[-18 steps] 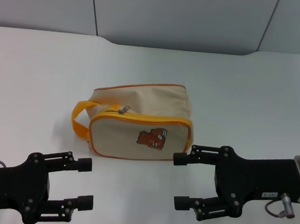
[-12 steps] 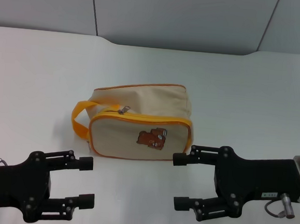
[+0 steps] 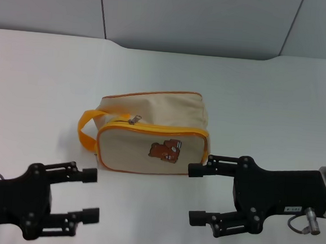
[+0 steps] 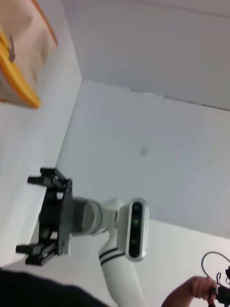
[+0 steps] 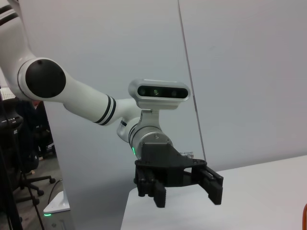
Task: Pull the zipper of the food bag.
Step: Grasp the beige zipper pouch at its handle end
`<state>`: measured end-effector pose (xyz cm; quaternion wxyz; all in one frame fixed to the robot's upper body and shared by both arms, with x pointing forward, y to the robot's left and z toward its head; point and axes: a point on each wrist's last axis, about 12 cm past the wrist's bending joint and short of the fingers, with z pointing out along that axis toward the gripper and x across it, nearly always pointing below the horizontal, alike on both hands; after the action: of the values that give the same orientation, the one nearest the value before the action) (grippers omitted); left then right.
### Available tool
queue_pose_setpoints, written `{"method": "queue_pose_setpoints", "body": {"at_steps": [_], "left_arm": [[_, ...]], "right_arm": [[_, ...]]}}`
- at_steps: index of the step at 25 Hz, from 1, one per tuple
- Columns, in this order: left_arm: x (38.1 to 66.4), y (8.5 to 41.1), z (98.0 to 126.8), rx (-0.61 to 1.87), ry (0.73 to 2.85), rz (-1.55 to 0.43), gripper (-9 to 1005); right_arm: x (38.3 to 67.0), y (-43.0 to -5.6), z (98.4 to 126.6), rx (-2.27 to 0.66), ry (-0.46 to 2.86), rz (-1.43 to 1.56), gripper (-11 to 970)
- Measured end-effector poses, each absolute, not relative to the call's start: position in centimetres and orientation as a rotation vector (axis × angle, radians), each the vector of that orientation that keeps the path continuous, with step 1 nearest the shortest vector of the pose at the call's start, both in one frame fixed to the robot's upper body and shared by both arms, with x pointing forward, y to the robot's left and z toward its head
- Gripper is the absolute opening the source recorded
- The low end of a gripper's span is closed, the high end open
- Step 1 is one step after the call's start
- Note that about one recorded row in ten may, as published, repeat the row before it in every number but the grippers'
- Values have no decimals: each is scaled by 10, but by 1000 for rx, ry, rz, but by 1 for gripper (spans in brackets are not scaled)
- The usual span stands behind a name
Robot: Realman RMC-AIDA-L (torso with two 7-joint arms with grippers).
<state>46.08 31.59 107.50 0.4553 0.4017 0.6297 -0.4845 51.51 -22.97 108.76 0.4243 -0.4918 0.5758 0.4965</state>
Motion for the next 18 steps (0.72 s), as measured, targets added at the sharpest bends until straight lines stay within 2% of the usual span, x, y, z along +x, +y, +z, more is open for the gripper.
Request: {"method": "queue_pose_setpoints", "body": {"at_steps": [4,7,10,11,12,18], "left_arm": [[458,329,1076,916,1540,-1105,729],[458,347,1074,819,1546,-959,728],[458,347,1074,819,1546,-959,727],[463,354,1067,763,1590,-834,727],[471,351,1060,758,1628,-769,727],[497,317,1050,845,1664,-738,722]], "right_arm": [[515,-230,1088,-1227,1445,1247,824],[514,-232,1087,-1218,1447,1252,824],[513,-232,1088,-1213,1444,1254,824],[513,-233,1088,-1210,1444,1254,824],[513,-233,1088,-1207,1444,1253,824],[513,-235,1088,-1193,1448,1252,824]]}}
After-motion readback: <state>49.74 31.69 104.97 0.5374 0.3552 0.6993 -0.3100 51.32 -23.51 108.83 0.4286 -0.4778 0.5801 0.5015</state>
